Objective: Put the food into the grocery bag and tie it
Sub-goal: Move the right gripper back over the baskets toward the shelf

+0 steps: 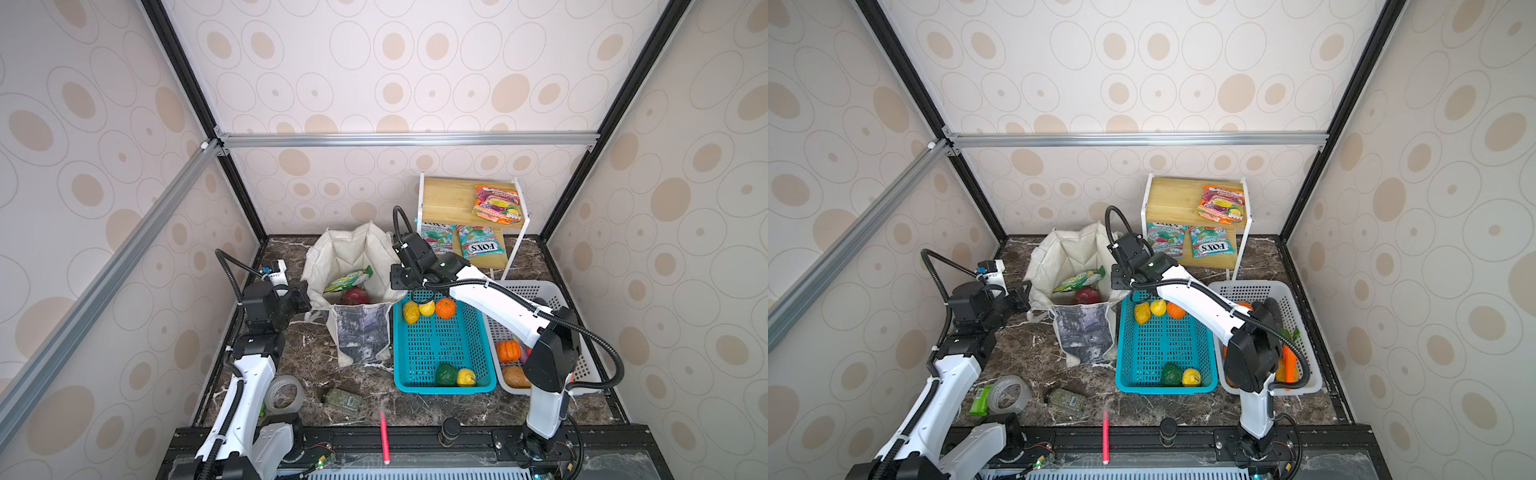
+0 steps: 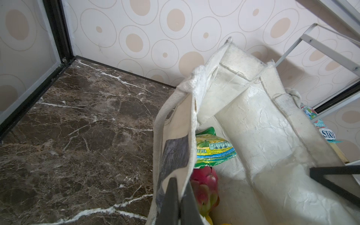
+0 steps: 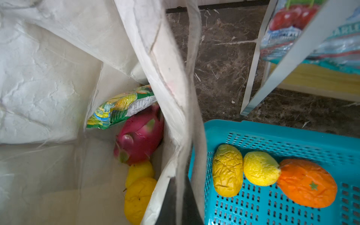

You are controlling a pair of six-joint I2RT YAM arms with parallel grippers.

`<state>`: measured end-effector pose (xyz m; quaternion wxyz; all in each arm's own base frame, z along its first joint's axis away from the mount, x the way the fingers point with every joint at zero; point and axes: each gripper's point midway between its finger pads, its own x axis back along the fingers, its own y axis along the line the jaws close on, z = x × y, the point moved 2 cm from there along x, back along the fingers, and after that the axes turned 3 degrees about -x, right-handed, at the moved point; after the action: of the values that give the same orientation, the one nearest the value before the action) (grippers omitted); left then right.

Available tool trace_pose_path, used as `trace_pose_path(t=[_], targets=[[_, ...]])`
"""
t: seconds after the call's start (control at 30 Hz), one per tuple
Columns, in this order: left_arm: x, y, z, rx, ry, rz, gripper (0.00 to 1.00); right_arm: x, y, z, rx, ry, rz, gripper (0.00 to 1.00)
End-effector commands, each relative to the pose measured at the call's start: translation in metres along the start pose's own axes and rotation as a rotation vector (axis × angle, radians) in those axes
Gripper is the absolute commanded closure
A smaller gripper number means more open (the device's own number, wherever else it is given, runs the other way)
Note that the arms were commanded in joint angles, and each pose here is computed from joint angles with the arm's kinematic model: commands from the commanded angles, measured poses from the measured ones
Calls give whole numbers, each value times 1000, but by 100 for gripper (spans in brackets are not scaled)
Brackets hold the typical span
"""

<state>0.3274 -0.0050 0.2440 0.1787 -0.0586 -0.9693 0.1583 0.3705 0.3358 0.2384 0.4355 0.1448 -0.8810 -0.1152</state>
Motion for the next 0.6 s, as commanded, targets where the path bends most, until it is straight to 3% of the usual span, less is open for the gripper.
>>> trace_pose_path(t=[0.0,0.2,0.43,0.53,0.57], targets=[[14,0,-24,-17,-100,-38,100,26,-4,-10,-13,-67,13,100],[28,10,-33,-27,-167,-122,100,47,-19,-16,-19,-143,53,100],[9,6,-16,-11,-74,-55,100,38,-15,-10,-18,-107,32,98],[1,6,-11,-2,-32,-49,100,39,-12,-10,-9,-94,20,79],[1,6,-11,-1,-32,-46,100,41,-10,-10,-3,-92,12,63]])
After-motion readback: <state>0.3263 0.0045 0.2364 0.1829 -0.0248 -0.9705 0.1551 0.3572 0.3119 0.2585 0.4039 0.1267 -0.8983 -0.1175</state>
